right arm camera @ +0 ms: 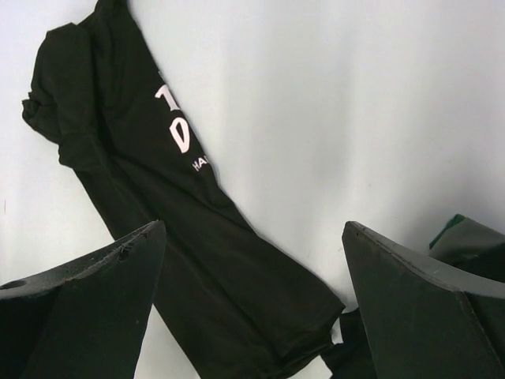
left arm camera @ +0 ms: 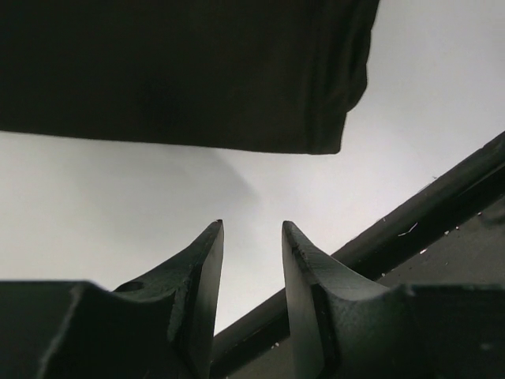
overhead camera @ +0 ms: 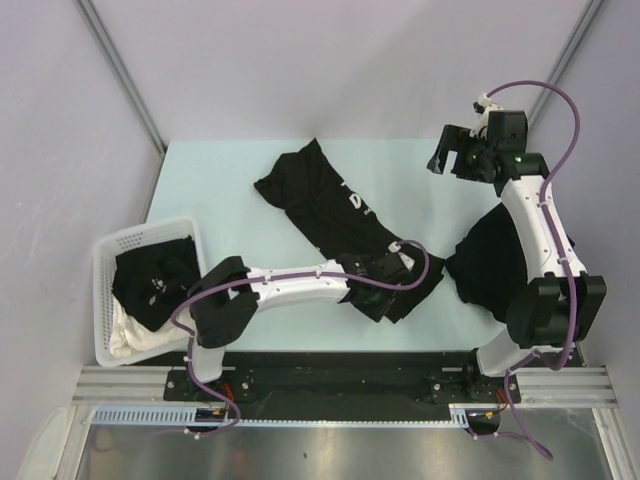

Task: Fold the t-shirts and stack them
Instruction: Fold the tshirt

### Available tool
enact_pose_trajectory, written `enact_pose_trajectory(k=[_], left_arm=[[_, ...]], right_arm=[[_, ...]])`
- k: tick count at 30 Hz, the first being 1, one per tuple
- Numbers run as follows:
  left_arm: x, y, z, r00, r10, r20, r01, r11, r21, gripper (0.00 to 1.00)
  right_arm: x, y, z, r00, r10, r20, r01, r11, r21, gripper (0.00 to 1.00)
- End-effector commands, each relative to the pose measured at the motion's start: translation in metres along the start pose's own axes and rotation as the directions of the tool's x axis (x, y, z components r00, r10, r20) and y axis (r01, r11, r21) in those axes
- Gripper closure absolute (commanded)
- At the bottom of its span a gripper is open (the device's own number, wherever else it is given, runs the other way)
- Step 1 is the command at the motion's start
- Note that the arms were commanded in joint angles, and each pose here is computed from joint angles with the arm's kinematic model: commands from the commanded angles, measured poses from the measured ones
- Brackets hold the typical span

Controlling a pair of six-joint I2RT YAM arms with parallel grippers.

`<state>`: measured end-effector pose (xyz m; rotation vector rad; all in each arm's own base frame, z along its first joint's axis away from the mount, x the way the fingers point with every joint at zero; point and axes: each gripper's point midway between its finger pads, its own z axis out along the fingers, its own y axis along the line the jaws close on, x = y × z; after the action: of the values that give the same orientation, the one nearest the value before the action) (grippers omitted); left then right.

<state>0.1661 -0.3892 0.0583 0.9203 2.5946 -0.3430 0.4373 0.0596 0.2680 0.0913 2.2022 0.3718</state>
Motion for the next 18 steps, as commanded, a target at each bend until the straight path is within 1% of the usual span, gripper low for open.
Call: enact_pose_trajectory(k=[1, 7, 12, 18], left_arm=[[-0.031, -0.019, 0.003, 0.995, 0.049, 0.092, -0.052, 0.998, 0.033, 0.59], [-0.039, -0.031, 0.015, 0.989, 0.103, 0.104, -0.108, 0.993, 0.042, 0.58], [-0.046, -0.041, 0.018, 0.984, 0.123, 0.126, -0.133, 0.989, 0.07, 0.58], [-0.043, -0.053, 0.02, 0.981, 0.148, 0.125, -0.159, 0.983, 0.09, 0.58]], right_arm=[[-0.018, 0.002, -0.028, 0.997, -0.016, 0.073, 0.016, 1.0, 0.006, 0.0], [-0.014, 0.001, -0.03, 0.998, -0.018, 0.065, 0.018, 1.0, 0.011, 0.0], [-0.013, -0.003, -0.03, 0.998, -0.022, 0.064, 0.02, 0.999, 0.025, 0.0], [-0.012, -0.004, -0.027, 0.998, -0.018, 0.058, 0.017, 1.0, 0.024, 0.0]])
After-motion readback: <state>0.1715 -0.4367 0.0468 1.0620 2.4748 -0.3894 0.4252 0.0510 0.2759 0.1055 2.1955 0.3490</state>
